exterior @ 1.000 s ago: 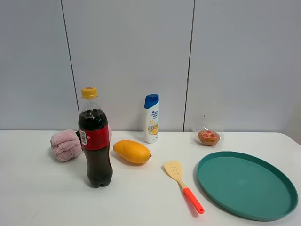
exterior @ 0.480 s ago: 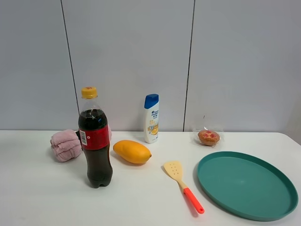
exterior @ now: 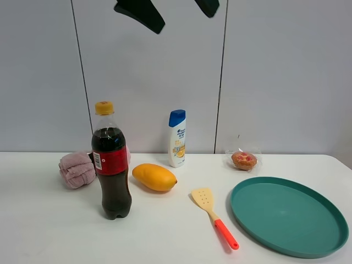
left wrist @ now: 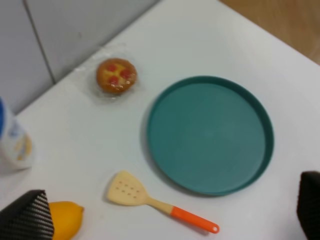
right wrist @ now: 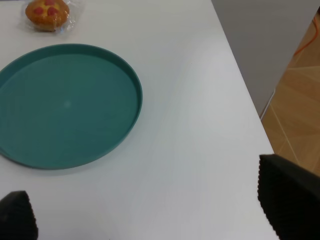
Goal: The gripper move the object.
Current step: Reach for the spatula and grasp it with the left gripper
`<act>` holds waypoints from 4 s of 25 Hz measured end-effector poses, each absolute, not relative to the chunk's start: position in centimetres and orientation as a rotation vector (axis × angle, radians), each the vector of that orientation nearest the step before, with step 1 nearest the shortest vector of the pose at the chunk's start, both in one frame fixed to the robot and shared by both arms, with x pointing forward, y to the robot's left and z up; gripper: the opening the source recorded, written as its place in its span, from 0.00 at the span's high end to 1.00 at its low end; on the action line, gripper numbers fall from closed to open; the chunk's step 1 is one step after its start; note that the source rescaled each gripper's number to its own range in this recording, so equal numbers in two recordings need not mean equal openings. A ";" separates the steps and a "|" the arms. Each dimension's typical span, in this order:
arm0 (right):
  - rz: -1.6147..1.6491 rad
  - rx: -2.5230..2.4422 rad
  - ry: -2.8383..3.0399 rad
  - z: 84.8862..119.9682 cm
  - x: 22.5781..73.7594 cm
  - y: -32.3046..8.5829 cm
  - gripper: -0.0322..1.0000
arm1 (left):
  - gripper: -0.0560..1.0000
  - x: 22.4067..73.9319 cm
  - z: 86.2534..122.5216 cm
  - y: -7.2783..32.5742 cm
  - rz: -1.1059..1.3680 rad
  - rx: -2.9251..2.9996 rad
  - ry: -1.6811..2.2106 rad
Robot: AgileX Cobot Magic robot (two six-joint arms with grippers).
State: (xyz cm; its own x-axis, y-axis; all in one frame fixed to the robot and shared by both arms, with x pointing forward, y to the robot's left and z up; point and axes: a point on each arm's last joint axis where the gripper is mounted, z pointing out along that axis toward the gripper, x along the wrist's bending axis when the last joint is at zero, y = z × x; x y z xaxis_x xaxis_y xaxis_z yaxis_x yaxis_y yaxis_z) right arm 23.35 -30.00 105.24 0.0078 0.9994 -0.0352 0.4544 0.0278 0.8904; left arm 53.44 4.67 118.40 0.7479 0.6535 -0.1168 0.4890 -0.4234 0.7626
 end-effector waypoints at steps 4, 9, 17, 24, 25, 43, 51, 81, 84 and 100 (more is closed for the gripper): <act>0.912 1.528 1.549 105.2 23.4 -30.0 0.00 | 0.00 53.5 115.9 2.1 0.195 2.171 0.834; 0.912 1.528 1.549 105.2 23.4 -30.0 0.00 | 0.00 54.0 112.9 -0.4 0.127 2.199 0.883; 0.912 1.528 1.549 105.2 23.4 -30.0 0.00 | 0.00 54.3 108.3 -3.9 0.038 2.215 0.965; 0.912 1.528 1.549 105.2 23.4 -30.0 0.00 | 0.00 54.3 105.9 -5.7 0.013 2.209 0.988; 0.912 1.528 1.549 105.2 23.4 -30.0 0.00 | 0.00 54.3 105.5 -5.9 0.007 2.213 0.992; 0.912 1.528 1.549 105.2 23.4 -30.0 0.00 | 0.00 55.8 95.8 -8.0 -0.250 1.974 1.690; 0.912 1.528 1.549 105.2 23.4 -30.0 0.00 | 0.00 56.3 93.6 -6.6 -0.040 2.113 1.771; 0.912 1.528 1.549 105.2 23.4 -30.0 0.00 | 0.00 56.2 87.4 -6.0 0.004 2.278 1.878; 0.912 1.528 1.549 105.2 23.4 -30.0 0.00 | 0.00 55.9 87.0 -6.1 0.009 2.304 1.883; 0.912 1.528 1.549 105.2 23.4 -30.0 0.00 | 0.36 55.2 86.6 -6.4 0.039 2.362 1.860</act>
